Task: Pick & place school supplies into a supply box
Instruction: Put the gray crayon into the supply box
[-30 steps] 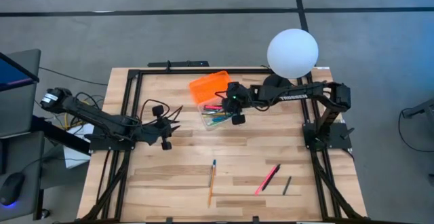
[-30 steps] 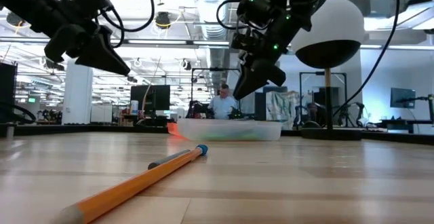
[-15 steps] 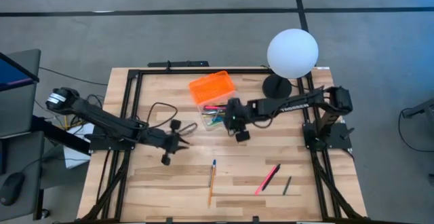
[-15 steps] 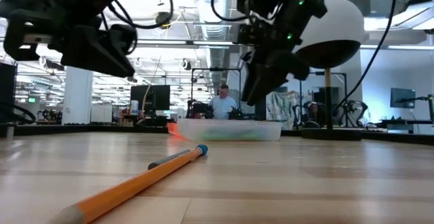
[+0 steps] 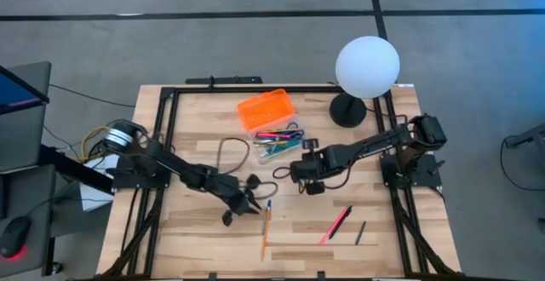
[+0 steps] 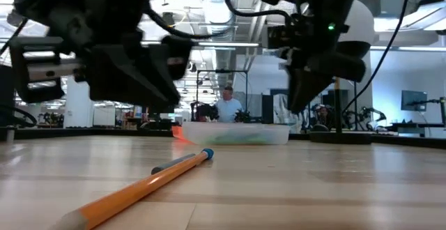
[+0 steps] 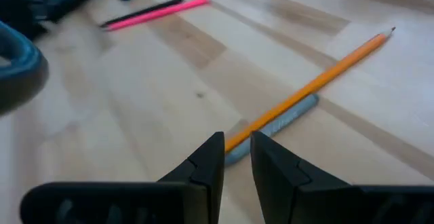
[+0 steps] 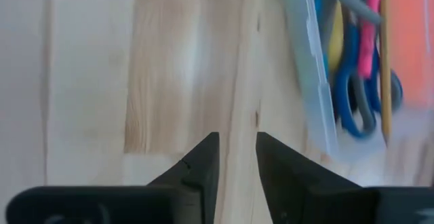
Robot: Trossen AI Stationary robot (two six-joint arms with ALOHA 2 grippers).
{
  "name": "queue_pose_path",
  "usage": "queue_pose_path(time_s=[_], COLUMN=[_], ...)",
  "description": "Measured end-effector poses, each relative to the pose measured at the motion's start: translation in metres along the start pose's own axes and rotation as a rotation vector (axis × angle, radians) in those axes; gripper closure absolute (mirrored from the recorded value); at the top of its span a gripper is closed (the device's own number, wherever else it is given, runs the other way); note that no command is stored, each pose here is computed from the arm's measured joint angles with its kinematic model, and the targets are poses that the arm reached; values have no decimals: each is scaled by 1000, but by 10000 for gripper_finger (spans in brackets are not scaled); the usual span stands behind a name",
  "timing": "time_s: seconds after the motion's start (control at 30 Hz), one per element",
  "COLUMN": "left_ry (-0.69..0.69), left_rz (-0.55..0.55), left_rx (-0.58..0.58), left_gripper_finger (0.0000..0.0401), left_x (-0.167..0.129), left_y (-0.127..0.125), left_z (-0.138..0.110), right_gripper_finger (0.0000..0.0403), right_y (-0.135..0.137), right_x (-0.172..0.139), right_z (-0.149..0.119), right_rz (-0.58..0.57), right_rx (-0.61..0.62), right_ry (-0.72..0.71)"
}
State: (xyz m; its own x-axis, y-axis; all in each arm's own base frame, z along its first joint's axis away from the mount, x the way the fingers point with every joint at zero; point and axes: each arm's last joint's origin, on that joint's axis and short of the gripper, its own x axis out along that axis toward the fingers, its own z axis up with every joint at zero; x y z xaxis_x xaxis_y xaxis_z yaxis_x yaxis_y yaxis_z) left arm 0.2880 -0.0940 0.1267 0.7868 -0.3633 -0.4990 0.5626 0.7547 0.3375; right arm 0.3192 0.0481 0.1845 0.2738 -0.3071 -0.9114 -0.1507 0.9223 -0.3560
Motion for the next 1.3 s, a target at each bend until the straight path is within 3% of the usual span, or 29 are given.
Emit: queue_pose_path(time_s=[0.23, 0.4, 0.77, 1.3], left_ry=[104, 78, 82, 238], left_rz=[-104, -148, -214, -236], left_rx=[19, 11, -29, -175], left_gripper_finger=[333, 333, 333, 333], left_x=[37, 47, 52, 45], left_y=[8, 10, 5, 13], left_z=[10, 15, 6, -10], right_gripper_finger=[317, 317, 317, 317], right_y=[22, 37, 62, 89], right_x=[-10, -17, -32, -47], right_z=[-7, -10, -29, -41], right_rz=[-78, -116, -252, -281], right_rx=[38, 31, 80, 119], right_ry=[51, 44, 110, 93])
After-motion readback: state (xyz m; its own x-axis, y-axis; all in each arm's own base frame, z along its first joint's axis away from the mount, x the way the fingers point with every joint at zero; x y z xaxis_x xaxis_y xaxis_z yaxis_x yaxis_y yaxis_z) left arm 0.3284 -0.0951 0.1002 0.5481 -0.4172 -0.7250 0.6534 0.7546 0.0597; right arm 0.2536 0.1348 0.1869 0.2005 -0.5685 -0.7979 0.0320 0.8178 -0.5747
